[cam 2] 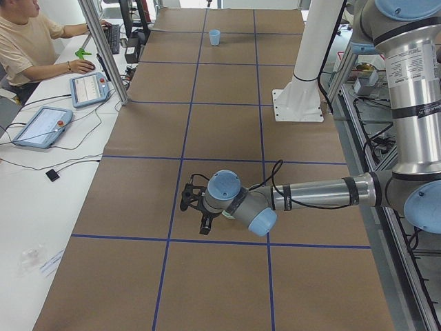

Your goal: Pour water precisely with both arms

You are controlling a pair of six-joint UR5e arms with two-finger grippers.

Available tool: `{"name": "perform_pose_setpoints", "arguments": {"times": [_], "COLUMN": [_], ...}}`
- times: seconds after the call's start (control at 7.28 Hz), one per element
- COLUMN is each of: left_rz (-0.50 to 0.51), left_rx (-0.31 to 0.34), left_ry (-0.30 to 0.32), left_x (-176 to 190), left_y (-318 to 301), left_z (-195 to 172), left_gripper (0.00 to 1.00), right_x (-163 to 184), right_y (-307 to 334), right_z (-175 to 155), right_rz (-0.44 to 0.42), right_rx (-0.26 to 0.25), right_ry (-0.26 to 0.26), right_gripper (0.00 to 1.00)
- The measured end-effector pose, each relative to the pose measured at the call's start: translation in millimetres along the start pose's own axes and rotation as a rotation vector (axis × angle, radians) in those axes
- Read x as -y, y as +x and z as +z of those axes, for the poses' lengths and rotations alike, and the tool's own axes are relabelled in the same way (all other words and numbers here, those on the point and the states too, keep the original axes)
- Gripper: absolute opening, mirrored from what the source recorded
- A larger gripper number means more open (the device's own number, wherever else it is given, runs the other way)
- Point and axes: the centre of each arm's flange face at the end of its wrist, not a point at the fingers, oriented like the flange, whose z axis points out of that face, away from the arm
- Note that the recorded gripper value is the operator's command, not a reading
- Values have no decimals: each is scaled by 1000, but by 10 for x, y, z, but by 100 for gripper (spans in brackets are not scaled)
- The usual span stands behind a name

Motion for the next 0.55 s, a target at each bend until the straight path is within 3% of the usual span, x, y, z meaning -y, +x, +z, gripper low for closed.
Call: {"name": "perform_pose_setpoints", "arguments": {"times": [0.27, 0.55], "left_rz": [-40, -19], "left_rx": [35, 48], "left_ry": [-18, -57], "left_x": [-219, -379], "left_y": [211, 371], "left_z": [342, 610], "left_gripper": [100, 100], "right_x": [-49, -68], "right_y": [28, 40], "right_z": [18, 23], "right_rz": [2, 4], "right_rx": [-2, -3], "right_ry": [-4, -5], "right_gripper": [100, 100]}}
